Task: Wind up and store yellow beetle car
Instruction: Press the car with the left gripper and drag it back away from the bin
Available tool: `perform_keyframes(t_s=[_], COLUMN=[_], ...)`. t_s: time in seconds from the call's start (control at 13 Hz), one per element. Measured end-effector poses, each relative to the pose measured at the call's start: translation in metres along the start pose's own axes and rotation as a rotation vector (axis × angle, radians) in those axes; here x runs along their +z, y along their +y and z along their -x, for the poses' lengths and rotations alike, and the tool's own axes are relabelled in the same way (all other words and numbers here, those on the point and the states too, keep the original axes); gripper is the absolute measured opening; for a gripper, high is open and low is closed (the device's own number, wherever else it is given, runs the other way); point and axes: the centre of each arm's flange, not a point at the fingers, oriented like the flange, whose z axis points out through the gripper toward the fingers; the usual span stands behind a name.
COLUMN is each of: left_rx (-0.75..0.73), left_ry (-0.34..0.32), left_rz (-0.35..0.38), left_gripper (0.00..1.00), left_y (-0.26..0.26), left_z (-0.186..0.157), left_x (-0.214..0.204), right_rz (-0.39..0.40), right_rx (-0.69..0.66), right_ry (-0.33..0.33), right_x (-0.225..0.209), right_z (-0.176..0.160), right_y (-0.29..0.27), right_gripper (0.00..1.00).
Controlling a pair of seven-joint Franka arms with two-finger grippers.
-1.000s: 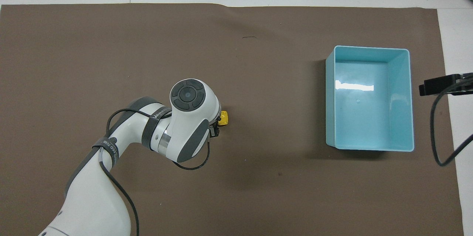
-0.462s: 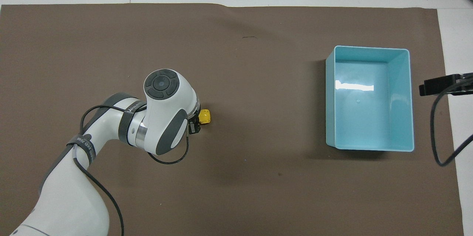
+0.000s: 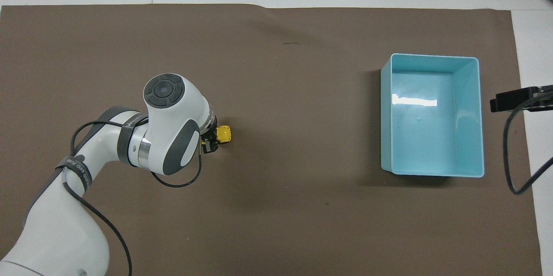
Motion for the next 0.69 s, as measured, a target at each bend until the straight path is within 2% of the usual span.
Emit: perform_keyframes(t_s=[0.46, 0.69], left_rx=[-0.01, -0.013], left_ry=[0.002, 0.002], left_rz=[-0.01, -0.01], left_gripper=[0.44, 0.44], left_y=[0.012, 0.014], left_z=[-0.034, -0.04], left_x=[-0.003, -0.004], right_rz=[0.0, 0.0], right_rx=[0.0, 0.0], right_ry=[0.0, 0.0], right_x=[0.0, 0.0], right_z=[0.0, 0.0], right_y=[0.0, 0.0], right_gripper=[1.0, 1.0])
